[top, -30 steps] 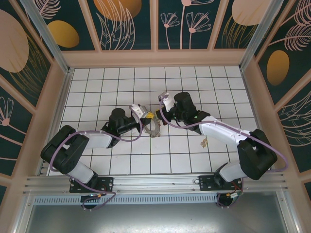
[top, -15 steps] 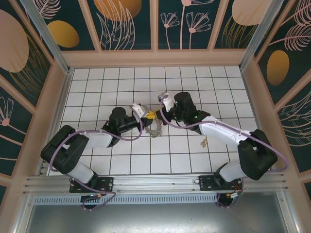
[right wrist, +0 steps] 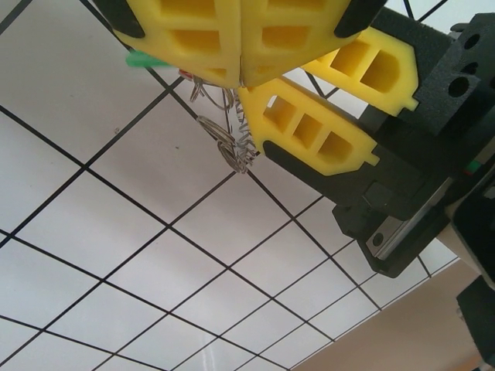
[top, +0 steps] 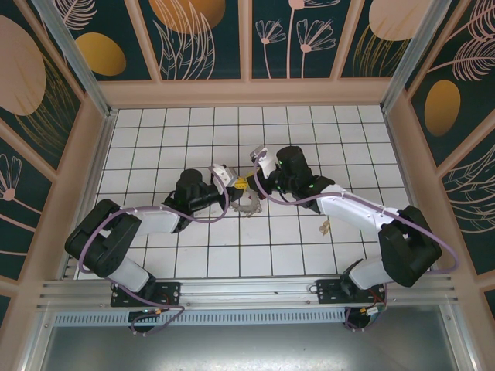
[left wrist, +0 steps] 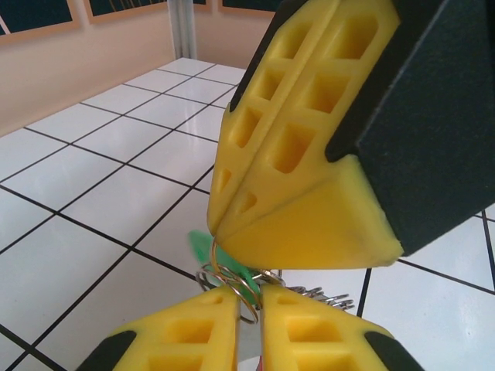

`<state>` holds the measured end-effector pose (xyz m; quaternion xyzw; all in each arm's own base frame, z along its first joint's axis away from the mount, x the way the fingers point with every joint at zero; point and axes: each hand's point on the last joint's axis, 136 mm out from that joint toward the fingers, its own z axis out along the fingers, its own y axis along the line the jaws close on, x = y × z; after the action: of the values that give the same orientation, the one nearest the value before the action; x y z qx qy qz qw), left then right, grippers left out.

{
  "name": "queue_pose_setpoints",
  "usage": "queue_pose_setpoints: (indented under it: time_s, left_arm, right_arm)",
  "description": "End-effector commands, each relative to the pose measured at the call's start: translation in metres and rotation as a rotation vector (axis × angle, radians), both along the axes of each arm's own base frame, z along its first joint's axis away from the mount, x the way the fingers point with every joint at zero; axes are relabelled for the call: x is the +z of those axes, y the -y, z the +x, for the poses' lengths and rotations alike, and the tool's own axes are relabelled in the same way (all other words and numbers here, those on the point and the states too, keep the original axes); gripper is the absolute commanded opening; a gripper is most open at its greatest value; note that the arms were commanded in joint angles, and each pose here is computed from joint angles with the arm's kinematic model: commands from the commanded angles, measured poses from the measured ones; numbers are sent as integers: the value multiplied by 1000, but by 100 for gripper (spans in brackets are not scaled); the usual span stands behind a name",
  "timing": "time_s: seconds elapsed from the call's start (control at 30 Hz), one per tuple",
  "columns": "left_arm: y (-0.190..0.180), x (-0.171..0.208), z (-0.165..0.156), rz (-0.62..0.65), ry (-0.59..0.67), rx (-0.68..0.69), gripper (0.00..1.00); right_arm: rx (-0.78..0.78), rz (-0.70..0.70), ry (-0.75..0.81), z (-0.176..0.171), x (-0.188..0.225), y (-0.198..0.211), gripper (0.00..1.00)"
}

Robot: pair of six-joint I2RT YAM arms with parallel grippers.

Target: Put the keys on the keyring

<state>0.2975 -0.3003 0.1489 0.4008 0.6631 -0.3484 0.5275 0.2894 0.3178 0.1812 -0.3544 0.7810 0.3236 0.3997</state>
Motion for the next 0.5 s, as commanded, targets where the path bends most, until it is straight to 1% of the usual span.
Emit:
queue_pose_setpoints:
  time_s: [0.0, 0.1, 0.47]
  left_arm:
    - [1, 6, 6, 4, 27, 16, 9]
    - [1, 7, 5, 8, 33, 15, 1]
    - [4, 17, -6, 21, 96, -61, 0]
  right_arm:
    - [24, 46, 65, -2, 33, -5, 0]
    - [13, 39, 71, -1, 32, -4, 0]
    - [-69, -34, 33, 13, 9, 12, 0]
